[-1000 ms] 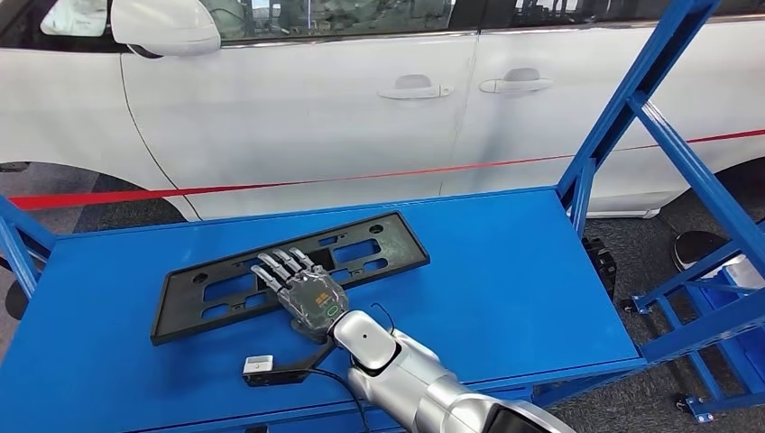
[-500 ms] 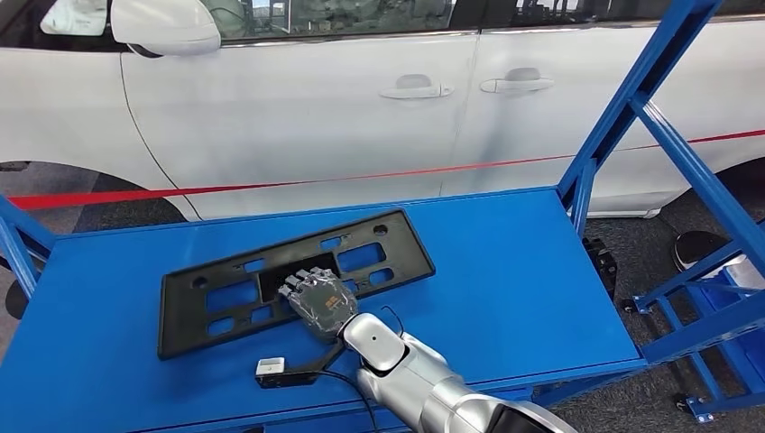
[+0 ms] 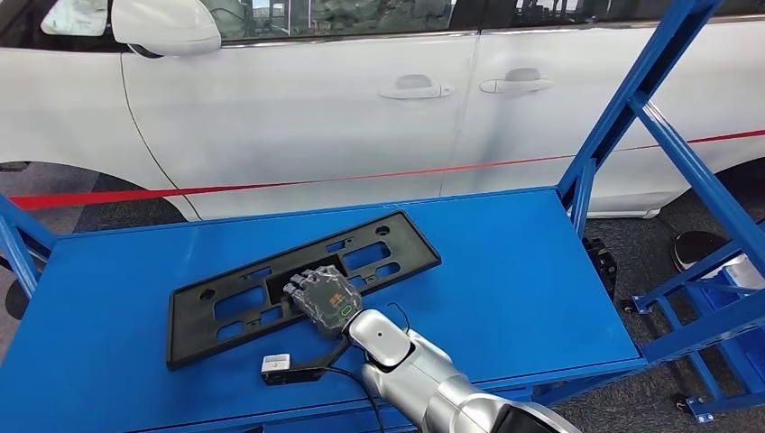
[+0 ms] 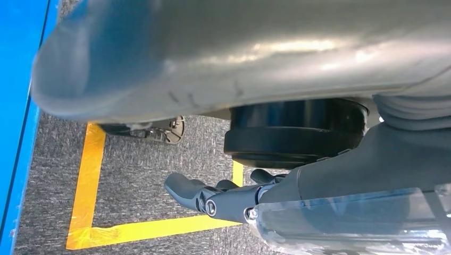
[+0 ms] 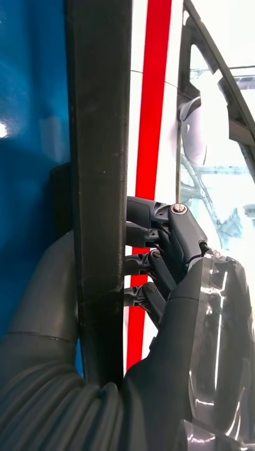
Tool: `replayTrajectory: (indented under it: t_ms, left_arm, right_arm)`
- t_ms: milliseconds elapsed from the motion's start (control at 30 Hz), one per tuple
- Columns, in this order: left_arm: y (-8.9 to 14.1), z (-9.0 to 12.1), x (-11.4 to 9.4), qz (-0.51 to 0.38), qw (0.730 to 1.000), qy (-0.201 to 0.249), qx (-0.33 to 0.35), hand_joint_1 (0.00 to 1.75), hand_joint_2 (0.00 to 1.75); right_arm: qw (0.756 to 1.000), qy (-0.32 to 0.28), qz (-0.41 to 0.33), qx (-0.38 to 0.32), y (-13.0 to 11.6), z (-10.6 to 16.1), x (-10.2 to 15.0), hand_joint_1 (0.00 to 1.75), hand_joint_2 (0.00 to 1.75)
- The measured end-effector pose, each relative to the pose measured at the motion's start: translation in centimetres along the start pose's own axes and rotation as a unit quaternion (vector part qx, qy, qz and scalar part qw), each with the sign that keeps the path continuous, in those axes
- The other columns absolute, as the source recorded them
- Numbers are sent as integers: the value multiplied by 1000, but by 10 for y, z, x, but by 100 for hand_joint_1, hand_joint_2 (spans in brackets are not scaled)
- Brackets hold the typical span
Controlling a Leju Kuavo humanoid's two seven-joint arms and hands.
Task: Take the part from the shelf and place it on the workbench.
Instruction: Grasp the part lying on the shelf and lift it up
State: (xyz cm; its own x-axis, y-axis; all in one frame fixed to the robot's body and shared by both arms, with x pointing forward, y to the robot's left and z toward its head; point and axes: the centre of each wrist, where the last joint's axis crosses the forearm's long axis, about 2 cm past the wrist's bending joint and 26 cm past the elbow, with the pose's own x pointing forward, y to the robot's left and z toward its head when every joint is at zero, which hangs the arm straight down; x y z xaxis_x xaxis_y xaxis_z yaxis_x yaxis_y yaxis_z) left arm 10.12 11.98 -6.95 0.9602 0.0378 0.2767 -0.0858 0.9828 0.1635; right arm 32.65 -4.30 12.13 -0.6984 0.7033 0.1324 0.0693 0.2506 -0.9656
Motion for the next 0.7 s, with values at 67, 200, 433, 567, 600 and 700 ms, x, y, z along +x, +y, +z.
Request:
replayTrajectory:
  t_ms: [67,200,433,567,600,700]
  left_arm:
    - [0,0,0,0,1000,-2,-3,0,0]
    - [0,0,0,0,1000,-9,-9,0,0]
    - [0,0,0,-1,1000,-23,-9,0,0]
    - [0,0,0,-10,999,-29,-10,0,0]
    - [0,0,0,-14,999,-31,-11,0,0]
    - [0,0,0,-29,998,-44,-19,0,0]
  right_arm:
    - [998,1,-57,-8,-6,-4,-3,175,175]
    - [965,-6,-256,-61,-45,-27,-17,175,175]
    - [856,-44,-481,-183,-115,-36,-32,175,175]
    - [816,-58,-519,-247,-138,-18,-44,175,175]
    - [811,-60,-520,-262,-144,-13,-48,175,175]
    - [801,-60,-513,-303,-155,5,-61,175,175]
